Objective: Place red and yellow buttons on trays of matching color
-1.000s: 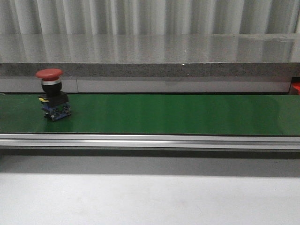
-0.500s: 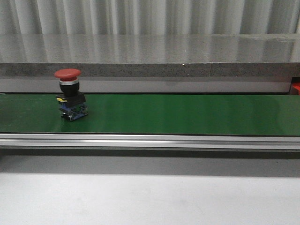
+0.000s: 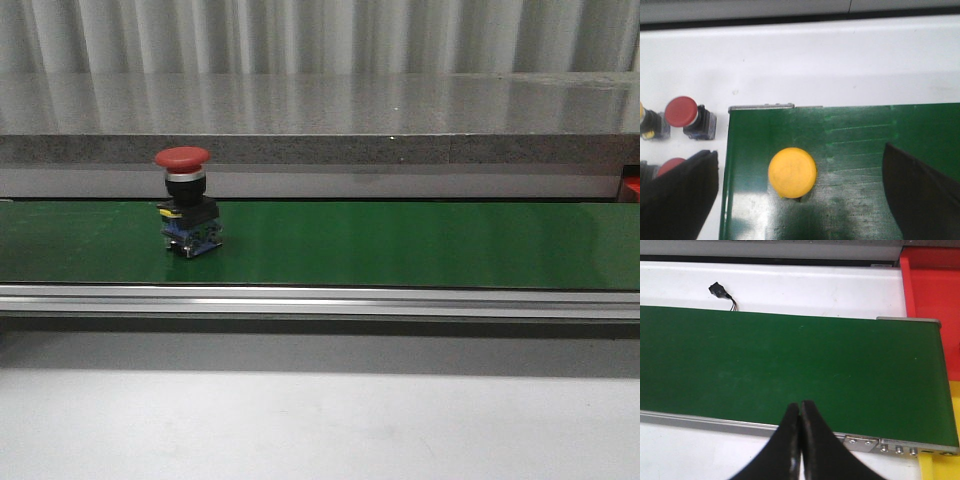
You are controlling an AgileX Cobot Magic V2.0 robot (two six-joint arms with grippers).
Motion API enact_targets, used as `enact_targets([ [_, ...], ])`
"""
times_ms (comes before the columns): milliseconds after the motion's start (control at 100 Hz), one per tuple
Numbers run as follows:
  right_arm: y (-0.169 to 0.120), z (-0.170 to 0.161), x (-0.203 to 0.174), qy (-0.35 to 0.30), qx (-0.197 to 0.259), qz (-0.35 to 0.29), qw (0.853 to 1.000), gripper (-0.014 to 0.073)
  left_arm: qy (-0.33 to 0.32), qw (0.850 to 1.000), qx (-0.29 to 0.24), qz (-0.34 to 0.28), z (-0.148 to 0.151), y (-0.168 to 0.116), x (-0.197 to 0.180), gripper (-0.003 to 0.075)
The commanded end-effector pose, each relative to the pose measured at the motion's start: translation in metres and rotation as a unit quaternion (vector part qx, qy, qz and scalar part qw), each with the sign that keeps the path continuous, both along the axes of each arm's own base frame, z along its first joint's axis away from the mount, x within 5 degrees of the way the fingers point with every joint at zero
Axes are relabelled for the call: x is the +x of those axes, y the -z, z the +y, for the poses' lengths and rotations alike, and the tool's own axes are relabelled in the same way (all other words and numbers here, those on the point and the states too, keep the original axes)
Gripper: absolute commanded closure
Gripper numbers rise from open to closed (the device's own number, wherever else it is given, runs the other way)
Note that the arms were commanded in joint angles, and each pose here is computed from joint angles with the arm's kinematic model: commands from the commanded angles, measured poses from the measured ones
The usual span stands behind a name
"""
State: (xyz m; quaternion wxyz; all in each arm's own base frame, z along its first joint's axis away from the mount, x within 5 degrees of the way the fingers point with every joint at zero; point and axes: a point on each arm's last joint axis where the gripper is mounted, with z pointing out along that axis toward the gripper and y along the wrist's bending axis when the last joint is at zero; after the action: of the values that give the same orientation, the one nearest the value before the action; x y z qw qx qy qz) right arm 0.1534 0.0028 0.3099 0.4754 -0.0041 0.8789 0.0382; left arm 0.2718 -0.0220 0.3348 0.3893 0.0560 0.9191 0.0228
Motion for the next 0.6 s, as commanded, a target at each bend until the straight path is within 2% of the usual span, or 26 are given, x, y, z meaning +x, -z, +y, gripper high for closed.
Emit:
enact_targets([
  [0,-0.013,-0.001,0.002,0.003,-0.004,-0.044,0.999,0.0662,0.008,0.995,-0.013,-0.1,0.0,-0.029,-0.025,0.0098],
  [150,-0.013,-0.001,0.002,0.003,-0.004,-0.044,0.999,0.0662,0.004,0.989,-0.028,-0.142,0.005,-0.024,-0.073,0.0098],
  [470,-0.013,-0.001,0.002,0.003,-0.004,-0.044,0.999,0.0662,0.001,0.983,-0.067,-0.173,0.011,0.02,-0.155,0.0108],
  [550,-0.013,-0.001,0.002,0.003,-0.004,-0.044,0.999,0.0662,0.002,0.98,-0.069,-0.187,0.012,0.027,-0.168,0.0158],
  [590,-0.013,-0.001,0.002,0.003,-0.004,-0.044,0.999,0.0662,0.002,0.979,-0.069,-0.191,0.013,0.03,-0.172,0.0209],
])
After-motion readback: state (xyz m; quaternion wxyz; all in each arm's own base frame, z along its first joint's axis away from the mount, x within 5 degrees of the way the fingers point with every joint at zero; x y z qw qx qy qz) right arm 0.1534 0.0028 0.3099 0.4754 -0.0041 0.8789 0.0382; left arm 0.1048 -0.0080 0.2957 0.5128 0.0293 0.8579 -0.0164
